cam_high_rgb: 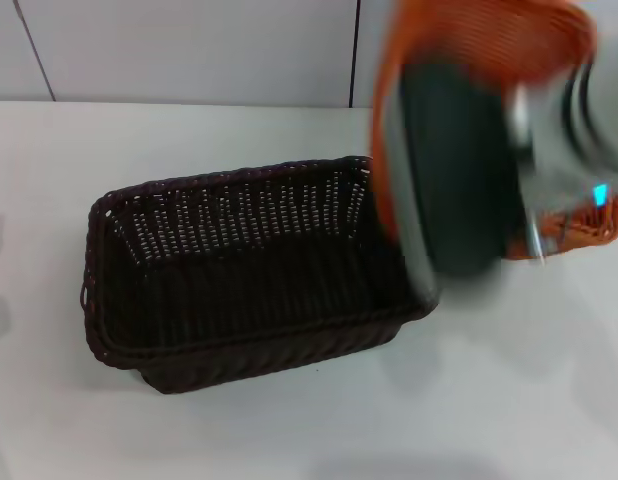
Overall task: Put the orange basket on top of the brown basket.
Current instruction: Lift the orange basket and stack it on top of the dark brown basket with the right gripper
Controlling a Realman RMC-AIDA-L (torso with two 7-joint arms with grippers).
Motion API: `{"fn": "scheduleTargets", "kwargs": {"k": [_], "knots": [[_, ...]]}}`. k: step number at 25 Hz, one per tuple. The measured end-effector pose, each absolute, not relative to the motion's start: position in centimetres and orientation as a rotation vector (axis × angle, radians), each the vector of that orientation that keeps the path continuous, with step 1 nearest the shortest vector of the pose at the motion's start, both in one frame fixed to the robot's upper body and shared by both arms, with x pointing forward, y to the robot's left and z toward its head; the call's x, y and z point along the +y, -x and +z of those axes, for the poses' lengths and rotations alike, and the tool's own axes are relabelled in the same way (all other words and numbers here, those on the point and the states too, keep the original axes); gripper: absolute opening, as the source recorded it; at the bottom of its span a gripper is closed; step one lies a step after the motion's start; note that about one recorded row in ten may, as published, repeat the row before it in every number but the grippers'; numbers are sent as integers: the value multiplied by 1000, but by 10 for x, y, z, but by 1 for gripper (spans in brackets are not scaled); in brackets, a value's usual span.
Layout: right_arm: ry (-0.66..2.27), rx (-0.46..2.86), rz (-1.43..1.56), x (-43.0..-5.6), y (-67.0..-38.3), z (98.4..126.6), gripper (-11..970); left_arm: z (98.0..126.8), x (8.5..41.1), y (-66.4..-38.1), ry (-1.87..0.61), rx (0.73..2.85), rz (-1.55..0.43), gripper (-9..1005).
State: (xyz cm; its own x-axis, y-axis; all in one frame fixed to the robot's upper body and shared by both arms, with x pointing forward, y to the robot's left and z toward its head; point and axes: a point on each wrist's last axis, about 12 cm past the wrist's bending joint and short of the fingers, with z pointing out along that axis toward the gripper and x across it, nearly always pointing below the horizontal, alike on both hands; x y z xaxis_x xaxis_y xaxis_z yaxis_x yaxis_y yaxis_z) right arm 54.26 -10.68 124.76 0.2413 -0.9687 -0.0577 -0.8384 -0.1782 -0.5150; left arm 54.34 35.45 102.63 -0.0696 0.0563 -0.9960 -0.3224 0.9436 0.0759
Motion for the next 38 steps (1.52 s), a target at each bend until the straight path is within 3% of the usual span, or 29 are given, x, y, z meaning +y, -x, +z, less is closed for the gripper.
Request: {"fn": "scheduleTargets", "kwargs": {"k": [5, 10, 19, 38], "knots": [[2338, 1202, -598, -93, -521, 1248, 181, 1025, 354, -543, 233, 1616, 292, 797], [2322, 1103, -633, -87, -525, 1254, 181, 1024, 354, -542, 246, 1617, 277, 797], [2431, 1039, -623, -72, -512, 1231, 180, 1024, 350, -545, 248, 1623, 264, 797], [2482, 796, -675, -71, -506, 1221, 136, 1024, 347, -549, 253, 1640, 250, 797]]}}
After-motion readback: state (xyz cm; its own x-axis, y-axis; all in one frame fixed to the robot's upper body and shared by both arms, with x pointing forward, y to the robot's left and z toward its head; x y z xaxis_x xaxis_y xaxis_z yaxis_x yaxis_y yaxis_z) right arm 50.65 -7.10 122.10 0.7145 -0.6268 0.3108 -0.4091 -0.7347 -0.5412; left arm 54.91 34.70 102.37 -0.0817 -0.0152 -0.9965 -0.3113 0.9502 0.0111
